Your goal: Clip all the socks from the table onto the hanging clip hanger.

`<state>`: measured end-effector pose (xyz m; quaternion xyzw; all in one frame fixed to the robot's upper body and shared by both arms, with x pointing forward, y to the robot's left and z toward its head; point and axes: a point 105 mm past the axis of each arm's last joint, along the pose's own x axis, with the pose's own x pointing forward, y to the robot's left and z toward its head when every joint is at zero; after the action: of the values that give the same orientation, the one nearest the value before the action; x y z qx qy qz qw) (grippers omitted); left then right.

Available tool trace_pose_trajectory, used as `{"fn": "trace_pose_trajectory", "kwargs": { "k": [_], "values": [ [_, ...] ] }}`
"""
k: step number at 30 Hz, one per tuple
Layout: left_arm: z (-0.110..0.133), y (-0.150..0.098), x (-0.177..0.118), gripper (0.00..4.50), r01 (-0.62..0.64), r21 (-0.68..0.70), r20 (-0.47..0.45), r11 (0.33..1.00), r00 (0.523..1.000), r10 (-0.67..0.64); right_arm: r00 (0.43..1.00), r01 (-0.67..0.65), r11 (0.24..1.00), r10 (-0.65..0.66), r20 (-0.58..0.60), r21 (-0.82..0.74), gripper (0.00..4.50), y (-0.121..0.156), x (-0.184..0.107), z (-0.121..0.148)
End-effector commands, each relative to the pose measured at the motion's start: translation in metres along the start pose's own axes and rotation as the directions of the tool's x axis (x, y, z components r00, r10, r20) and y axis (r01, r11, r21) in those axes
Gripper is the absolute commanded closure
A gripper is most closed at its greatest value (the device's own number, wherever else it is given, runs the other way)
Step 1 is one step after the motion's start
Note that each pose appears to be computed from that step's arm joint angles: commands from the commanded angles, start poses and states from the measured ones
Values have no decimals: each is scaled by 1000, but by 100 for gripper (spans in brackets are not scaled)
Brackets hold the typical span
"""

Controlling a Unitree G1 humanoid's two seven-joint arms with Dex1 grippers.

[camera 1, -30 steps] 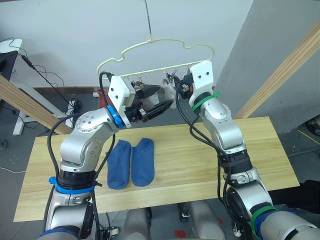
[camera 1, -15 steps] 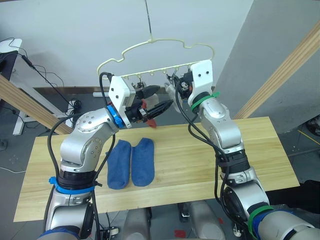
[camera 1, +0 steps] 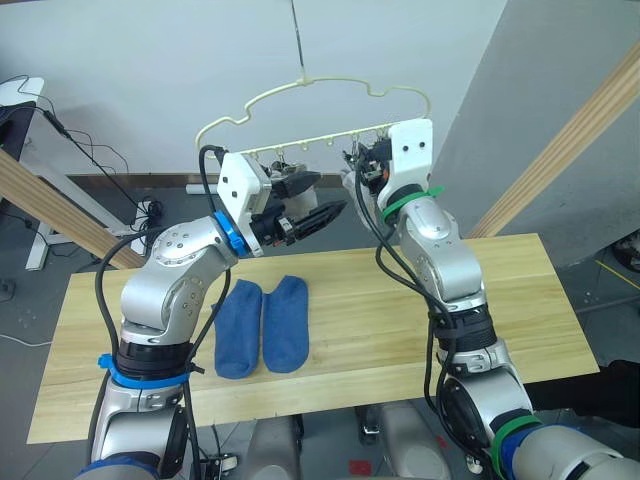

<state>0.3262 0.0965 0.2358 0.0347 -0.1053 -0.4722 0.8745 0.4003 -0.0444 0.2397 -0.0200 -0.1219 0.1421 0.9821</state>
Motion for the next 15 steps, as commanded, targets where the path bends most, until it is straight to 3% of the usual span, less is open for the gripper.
{"fn": "trace_pose_trajectory", "kwargs": {
  "k": [1, 15],
  "values": [
    [8, -7, 1, 102, 27, 19, 33, 999, 999, -27, 998, 16, 999, -18, 55, 33, 246, -2, -4, 17],
    [17, -4, 3, 102, 17, -15, 81, 1000, 997, -16, 998, -23, 998, 20, 58, 53, 246, 7, -4, 19]
  ]
}}
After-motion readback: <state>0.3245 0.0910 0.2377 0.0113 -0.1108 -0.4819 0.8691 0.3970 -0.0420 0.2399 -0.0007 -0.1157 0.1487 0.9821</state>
